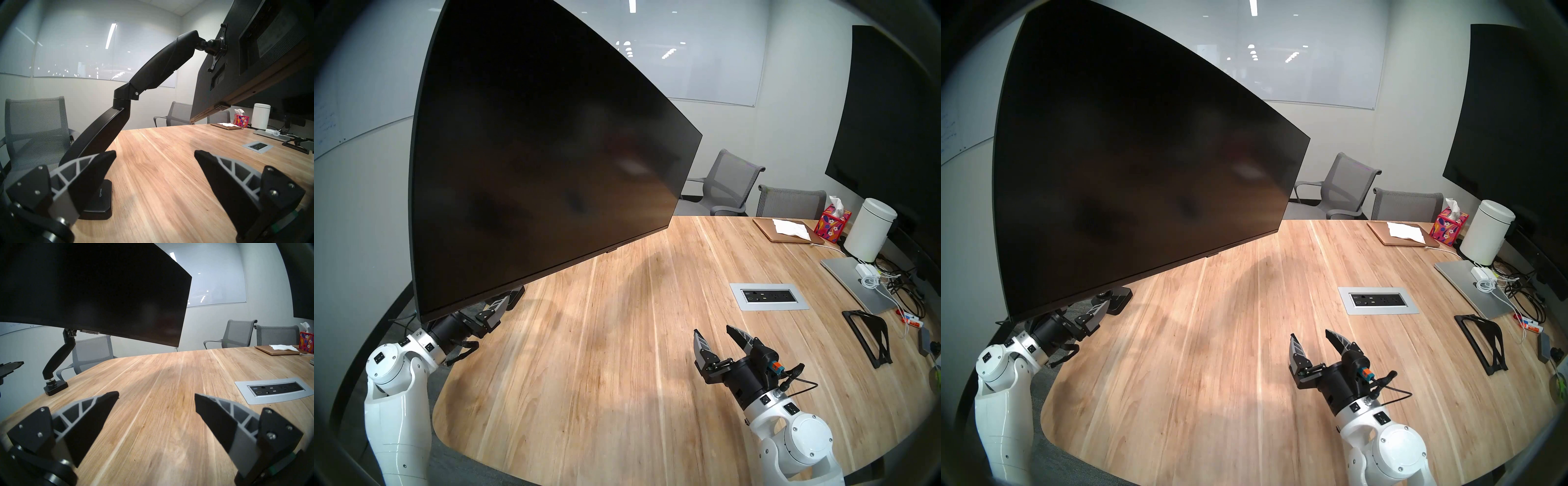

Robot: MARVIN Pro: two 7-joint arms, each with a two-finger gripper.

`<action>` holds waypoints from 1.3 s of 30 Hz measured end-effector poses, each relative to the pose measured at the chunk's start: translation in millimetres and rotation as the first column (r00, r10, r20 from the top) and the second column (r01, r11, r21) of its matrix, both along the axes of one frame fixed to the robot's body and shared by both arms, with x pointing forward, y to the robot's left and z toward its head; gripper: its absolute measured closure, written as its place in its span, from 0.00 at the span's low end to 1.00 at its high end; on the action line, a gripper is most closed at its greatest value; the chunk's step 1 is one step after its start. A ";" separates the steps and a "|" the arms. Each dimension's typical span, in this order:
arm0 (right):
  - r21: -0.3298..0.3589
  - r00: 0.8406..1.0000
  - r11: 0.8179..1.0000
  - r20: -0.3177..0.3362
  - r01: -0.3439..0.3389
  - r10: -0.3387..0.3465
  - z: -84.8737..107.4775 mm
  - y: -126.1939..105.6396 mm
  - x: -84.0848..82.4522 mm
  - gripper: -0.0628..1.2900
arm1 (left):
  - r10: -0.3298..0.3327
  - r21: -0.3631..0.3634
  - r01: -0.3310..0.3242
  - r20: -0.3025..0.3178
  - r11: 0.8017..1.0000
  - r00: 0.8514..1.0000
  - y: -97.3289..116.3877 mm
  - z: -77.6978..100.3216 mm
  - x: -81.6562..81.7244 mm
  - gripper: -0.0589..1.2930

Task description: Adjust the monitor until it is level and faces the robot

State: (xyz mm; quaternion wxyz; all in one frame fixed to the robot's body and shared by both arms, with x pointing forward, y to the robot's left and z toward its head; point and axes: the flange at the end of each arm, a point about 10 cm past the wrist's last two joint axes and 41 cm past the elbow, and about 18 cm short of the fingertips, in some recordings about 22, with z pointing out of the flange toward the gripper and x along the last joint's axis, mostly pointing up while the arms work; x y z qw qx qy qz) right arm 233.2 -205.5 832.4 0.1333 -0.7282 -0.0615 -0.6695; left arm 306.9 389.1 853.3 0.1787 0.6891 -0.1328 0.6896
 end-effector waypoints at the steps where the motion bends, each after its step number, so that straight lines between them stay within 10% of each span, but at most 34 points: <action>1: 0.000 1.000 1.000 0.000 0.000 0.000 0.0 0.0 0.0 0.05 | 0.000 0.000 0.000 0.000 1.000 1.000 0.0 0.0 0.0 0.02; 39: 0.002 1.000 1.000 -0.001 -0.001 0.001 -0.3 0.4 -0.1 0.05 | 0.000 0.000 0.000 -0.001 1.000 1.000 0.1 -0.2 0.0 0.02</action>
